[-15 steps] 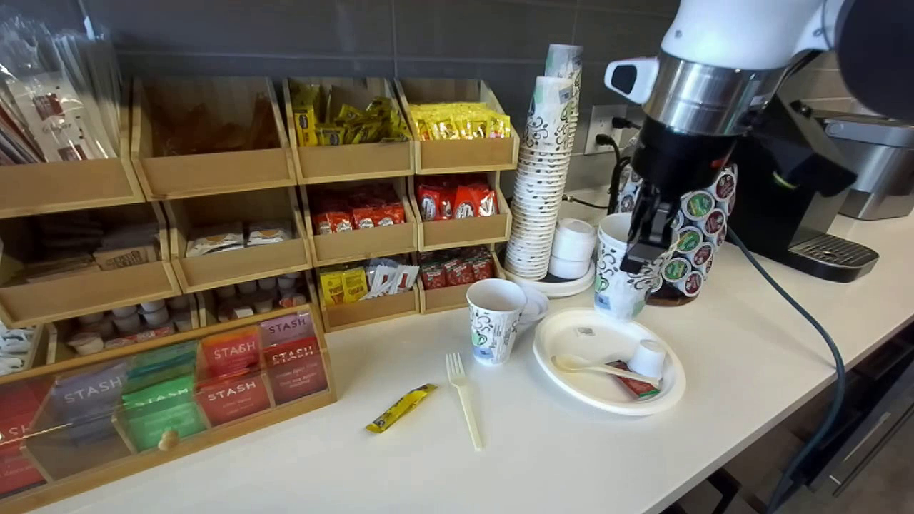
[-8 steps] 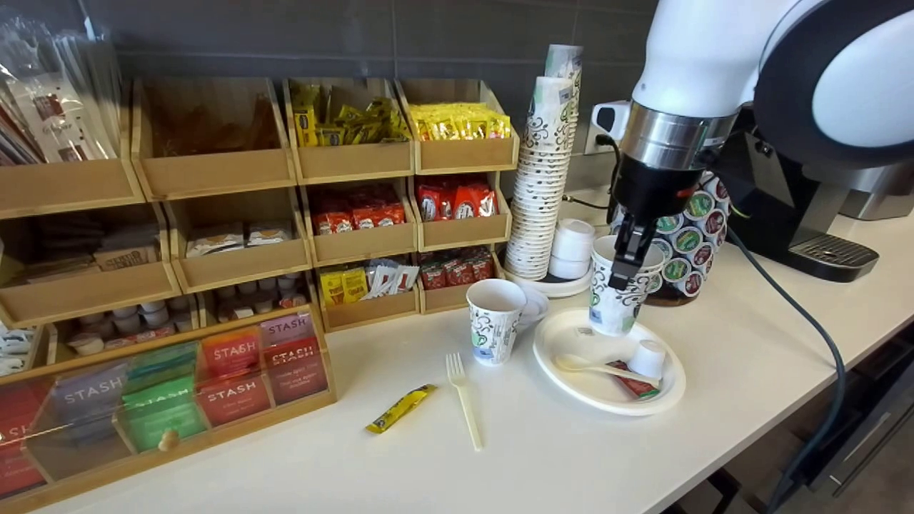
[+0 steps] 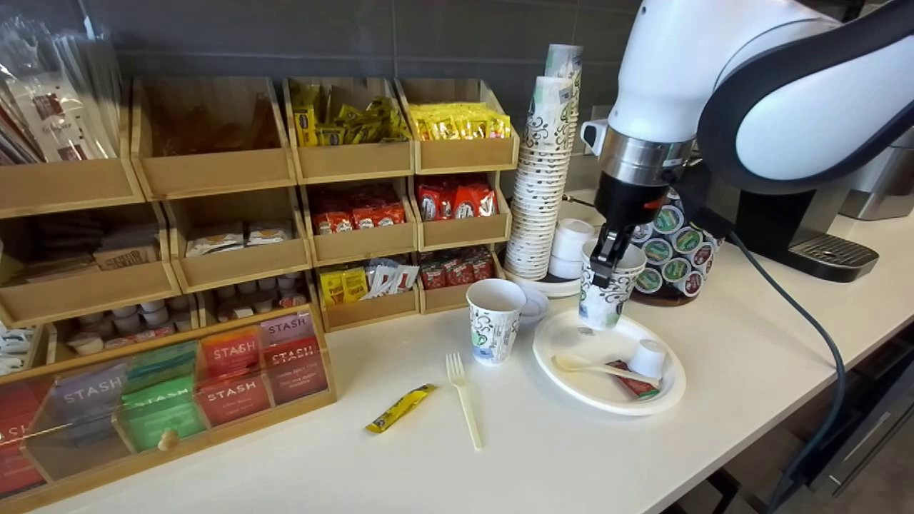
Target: Remove two cups from the stack of three near the plate and place the stacked two cups on the plate
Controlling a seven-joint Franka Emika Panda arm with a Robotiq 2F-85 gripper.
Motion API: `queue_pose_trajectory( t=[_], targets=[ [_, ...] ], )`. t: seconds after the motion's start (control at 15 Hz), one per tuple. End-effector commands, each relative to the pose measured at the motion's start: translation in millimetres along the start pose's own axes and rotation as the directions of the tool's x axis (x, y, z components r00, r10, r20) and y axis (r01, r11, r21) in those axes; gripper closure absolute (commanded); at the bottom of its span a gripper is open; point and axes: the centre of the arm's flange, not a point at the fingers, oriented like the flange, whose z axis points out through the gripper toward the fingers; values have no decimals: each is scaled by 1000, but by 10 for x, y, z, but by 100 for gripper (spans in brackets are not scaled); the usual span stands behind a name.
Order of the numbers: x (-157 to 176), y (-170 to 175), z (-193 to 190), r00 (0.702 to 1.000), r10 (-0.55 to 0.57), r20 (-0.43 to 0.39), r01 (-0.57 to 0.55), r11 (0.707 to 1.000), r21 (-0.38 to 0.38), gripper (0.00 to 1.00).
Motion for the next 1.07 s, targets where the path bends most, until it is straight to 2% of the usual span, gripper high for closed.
queue_pose_trajectory(
  t=[0.0,0.2,0.47,0.93,1.0],
  targets=[
    [181,-17,218,1000,0,20,0,1000,10,99],
    [234,-42,358,999,-10,43,11,1000,-23,99],
    [169,-35,473,998,0,61,0,1000,-12,99],
    [50,-70,427,998,17,61,-19,1000,20,99],
    [48,-77,420,997,18,70,-20,999,26,71]
  ],
)
